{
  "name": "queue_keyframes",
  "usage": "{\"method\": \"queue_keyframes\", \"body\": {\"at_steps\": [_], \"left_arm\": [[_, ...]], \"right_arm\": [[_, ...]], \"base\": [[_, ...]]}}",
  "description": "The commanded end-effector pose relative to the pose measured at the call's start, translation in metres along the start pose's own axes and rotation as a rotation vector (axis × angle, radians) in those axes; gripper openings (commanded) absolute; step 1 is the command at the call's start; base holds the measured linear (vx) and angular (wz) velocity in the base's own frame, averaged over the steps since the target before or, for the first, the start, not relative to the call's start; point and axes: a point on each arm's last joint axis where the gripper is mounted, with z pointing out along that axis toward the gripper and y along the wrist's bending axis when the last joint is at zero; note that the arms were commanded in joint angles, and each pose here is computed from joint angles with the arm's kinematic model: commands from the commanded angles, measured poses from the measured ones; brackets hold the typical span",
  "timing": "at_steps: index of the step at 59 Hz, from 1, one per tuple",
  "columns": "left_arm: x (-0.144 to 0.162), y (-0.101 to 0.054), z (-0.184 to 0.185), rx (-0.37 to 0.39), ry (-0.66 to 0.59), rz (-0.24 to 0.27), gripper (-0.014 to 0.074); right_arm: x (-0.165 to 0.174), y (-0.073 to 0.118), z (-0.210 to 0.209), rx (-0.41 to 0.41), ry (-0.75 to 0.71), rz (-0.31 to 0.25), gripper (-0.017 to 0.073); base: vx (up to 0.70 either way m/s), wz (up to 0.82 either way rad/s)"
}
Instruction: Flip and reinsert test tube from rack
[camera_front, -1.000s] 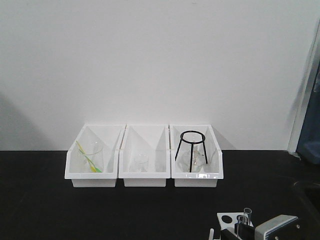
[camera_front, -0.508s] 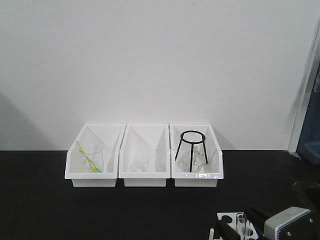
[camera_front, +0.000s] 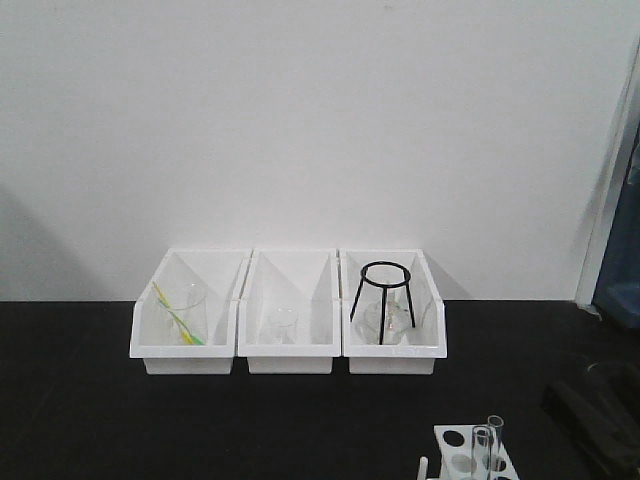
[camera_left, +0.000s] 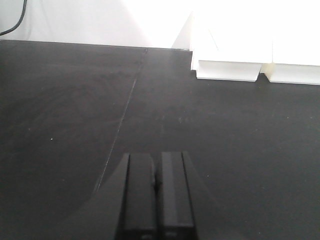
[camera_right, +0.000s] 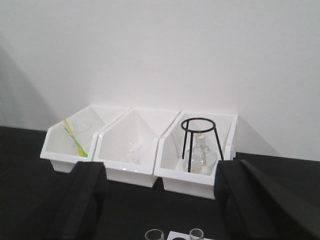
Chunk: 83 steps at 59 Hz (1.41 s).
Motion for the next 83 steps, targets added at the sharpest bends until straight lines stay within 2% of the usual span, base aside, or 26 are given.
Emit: {"method": "queue_keyframes", "body": {"at_steps": [1,16,26,32,38,46,52,69,74,83], "left_arm": [[-0.008,-0.002,-0.001,0.023,-0.097,-0.002,-0.0006],[-0.008,-0.002,-0.001,0.023,-0.097,-0.002,-0.0006],[-0.008,-0.002,-0.001,0.023,-0.097,-0.002,-0.0006],[-0.008,-0.002,-0.001,0.023,-0.097,-0.002,-0.0006],[-0.008,-0.002,-0.001,0.023,-0.097,-0.002,-0.0006],[-0.008,-0.002,-0.001,0.023,-0.097,-0.002,-0.0006],[-0.008,-0.002,-0.001,0.023,-0.097,-0.002,-0.0006],[-0.008,-0.002,-0.001,0.023,-0.097,-0.002,-0.0006],[-0.008,-0.002,-0.001,0.023,-0.097,-0.002,-0.0006],[-0.008,-0.002,-0.001,0.023,-0.097,-0.002,-0.0006]], "right_arm": [[-0.025,0.003,-0.017,-0.013,-0.134,0.009,0.0526],[-0.039,0.005,-0.044,-0.02,-0.252,-0.005,0.0525],[-0.038,0.004,-0.052,0.007,-0.231,-0.079,0.0468],[-0.033,0.0,-0.056,0.047,-0.186,-0.091,0.0375],[-0.028,-0.009,-0.068,0.164,-0.126,-0.078,0.0251],[-0.015,-0.016,-0.081,0.272,-0.127,-0.154,0.0094],[0.01,-0.017,-0.087,0.286,-0.172,-0.162,-0.0017],[0.091,-0.018,-0.097,0.278,-0.18,-0.155,-0.0012],[0.095,-0.02,-0.096,0.286,-0.119,-0.145,-0.0012],[0.096,-0.02,-0.096,0.287,-0.114,-0.145,-0.0012]], "base": [[0.0,0.0],[0.0,0.0],[0.0,0.0],[0.0,0.0],[0.0,0.0],[0.0,0.0],[0.0,0.0],[0.0,0.0],[0.0,0.0],[0.0,0.0]]}}
